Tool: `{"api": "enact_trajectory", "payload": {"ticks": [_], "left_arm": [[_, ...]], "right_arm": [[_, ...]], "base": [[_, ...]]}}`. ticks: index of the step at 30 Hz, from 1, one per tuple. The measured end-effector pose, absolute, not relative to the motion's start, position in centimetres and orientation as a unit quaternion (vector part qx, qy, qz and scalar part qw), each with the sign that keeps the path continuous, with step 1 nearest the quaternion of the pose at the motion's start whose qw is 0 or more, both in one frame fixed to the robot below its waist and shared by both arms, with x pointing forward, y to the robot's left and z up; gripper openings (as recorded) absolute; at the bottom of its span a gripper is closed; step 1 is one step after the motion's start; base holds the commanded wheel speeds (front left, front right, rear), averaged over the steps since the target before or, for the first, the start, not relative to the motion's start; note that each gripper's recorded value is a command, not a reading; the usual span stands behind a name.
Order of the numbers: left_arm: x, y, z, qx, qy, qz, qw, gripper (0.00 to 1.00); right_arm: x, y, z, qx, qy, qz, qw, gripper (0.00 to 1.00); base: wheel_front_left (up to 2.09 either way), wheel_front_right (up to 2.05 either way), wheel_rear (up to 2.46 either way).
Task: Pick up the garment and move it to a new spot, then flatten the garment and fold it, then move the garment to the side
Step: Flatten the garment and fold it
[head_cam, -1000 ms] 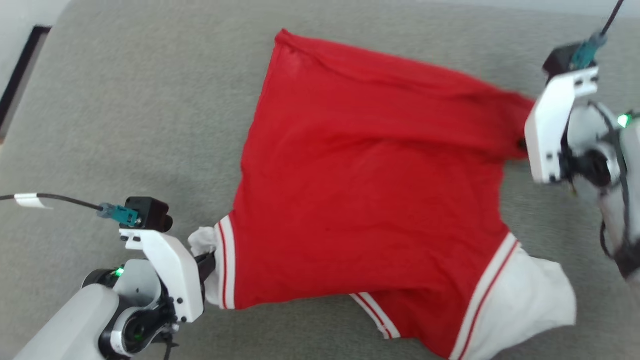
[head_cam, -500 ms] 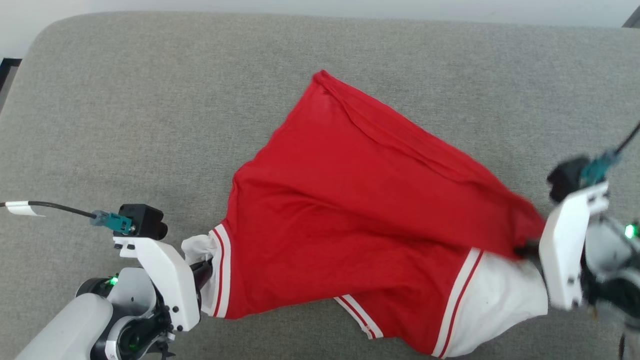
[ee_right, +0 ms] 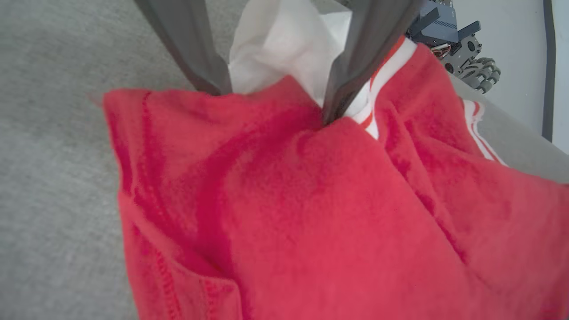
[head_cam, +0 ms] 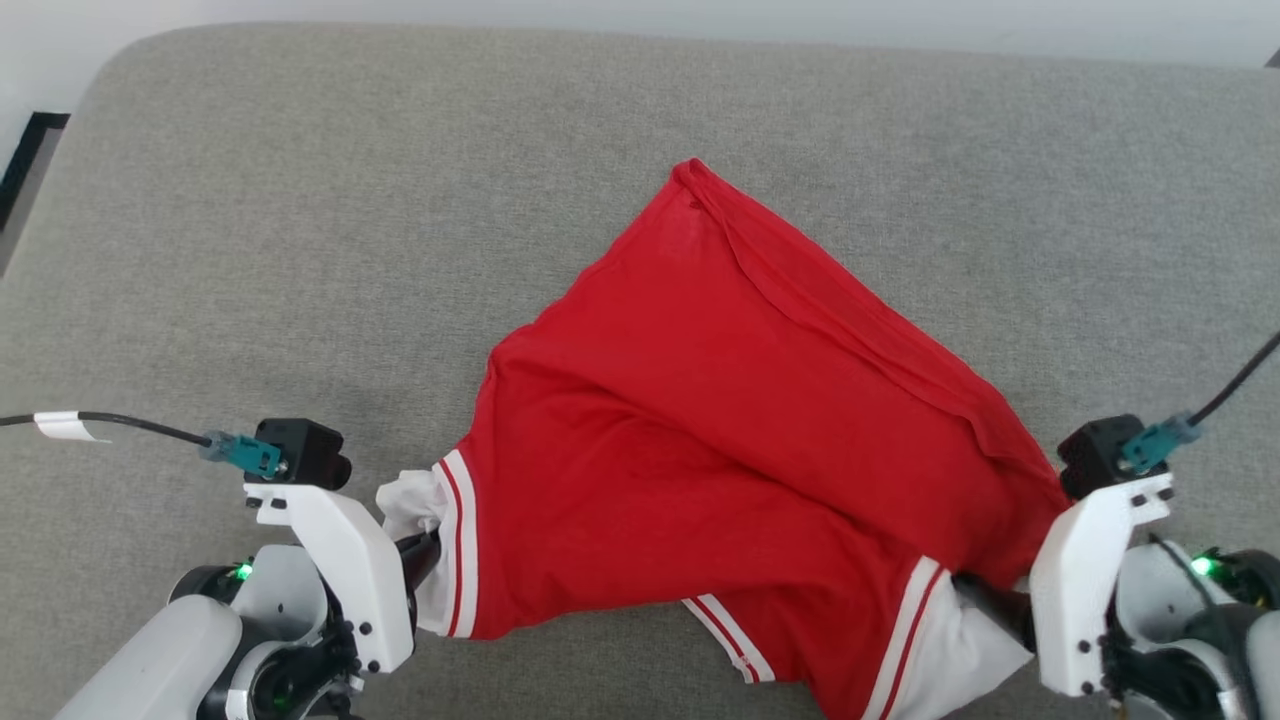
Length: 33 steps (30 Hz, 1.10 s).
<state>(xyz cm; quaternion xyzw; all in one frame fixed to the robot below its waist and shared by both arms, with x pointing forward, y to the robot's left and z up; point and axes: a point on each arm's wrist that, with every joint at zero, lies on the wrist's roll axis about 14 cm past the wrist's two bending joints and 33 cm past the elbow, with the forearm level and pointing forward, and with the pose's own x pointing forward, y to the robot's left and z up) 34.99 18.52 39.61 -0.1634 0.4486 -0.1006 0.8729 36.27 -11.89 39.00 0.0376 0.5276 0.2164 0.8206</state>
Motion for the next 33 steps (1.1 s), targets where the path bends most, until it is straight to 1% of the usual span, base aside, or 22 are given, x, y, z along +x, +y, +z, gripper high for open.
{"api": "enact_trajectory", "payload": {"ticks": [5, 6, 9, 12, 13, 16, 18, 20, 24, 31, 33], "left_arm": [[34.4, 18.6, 39.7, -0.164, 0.448, -0.1, 0.873, 0.0], [34.2, 18.8, 39.8, -0.163, 0.448, -0.098, 0.874, 0.0], [33.9, 18.8, 39.9, -0.163, 0.447, -0.097, 0.874, 0.0], [33.5, 18.8, 40.0, -0.167, 0.447, -0.096, 0.874, 0.0], [33.5, 18.8, 40.0, -0.167, 0.447, -0.096, 0.874, 0.0], [33.1, 18.8, 39.9, -0.17, 0.448, -0.094, 0.873, 0.0], [33.0, 18.9, 40.0, -0.171, 0.447, -0.093, 0.873, 0.0], [33.0, 18.9, 40.0, -0.168, 0.446, -0.093, 0.874, 0.0], [32.7, 19.1, 39.9, -0.171, 0.448, -0.089, 0.873, 0.0], [32.4, 19.4, 39.8, -0.176, 0.447, -0.084, 0.873, 0.0], [32.2, 19.6, 39.6, -0.18, 0.449, -0.08, 0.871, 0.0]], "right_arm": [[37.3, -12.4, 41.7, 0.041, 0.491, 0.215, 0.843, 1.0], [37.8, -11.9, 43.3, 0.039, 0.468, 0.223, 0.854, 1.0], [38.8, -10.9, 45.8, 0.038, 0.424, 0.237, 0.873, 1.0], [41.0, -10.0, 48.9, 0.035, 0.357, 0.241, 0.902, 1.0], [41.0, -10.0, 48.9, 0.035, 0.357, 0.241, 0.902, 1.0], [43.1, -8.3, 51.3, 0.039, 0.299, 0.252, 0.92, 1.0], [44.4, -7.2, 52.1, 0.038, 0.27, 0.258, 0.927, 1.0], [45.8, -6.1, 52.6, 0.052, 0.25, 0.265, 0.93, 1.0], [48.3, -3.5, 52.6, 0.045, 0.232, 0.285, 0.929, 1.0], [52.4, 0.3, 51.1, 0.014, 0.236, 0.313, 0.92, 1.0], [53.8, 1.6, 49.7, -0.006, 0.254, 0.322, 0.912, 1.0]], "base": [[0.0, 0.0, 0.0], [0.0, 0.0, 0.0], [0.0, 0.0, 0.0], [0.0, 0.0, 0.0], [0.0, 0.0, 0.0], [0.0, 0.0, 0.0], [0.0, 0.0, 0.0], [0.0, 0.0, 0.0], [0.0, 0.0, 0.0], [0.0, 0.0, 0.0], [0.0, 0.0, 0.0]]}}
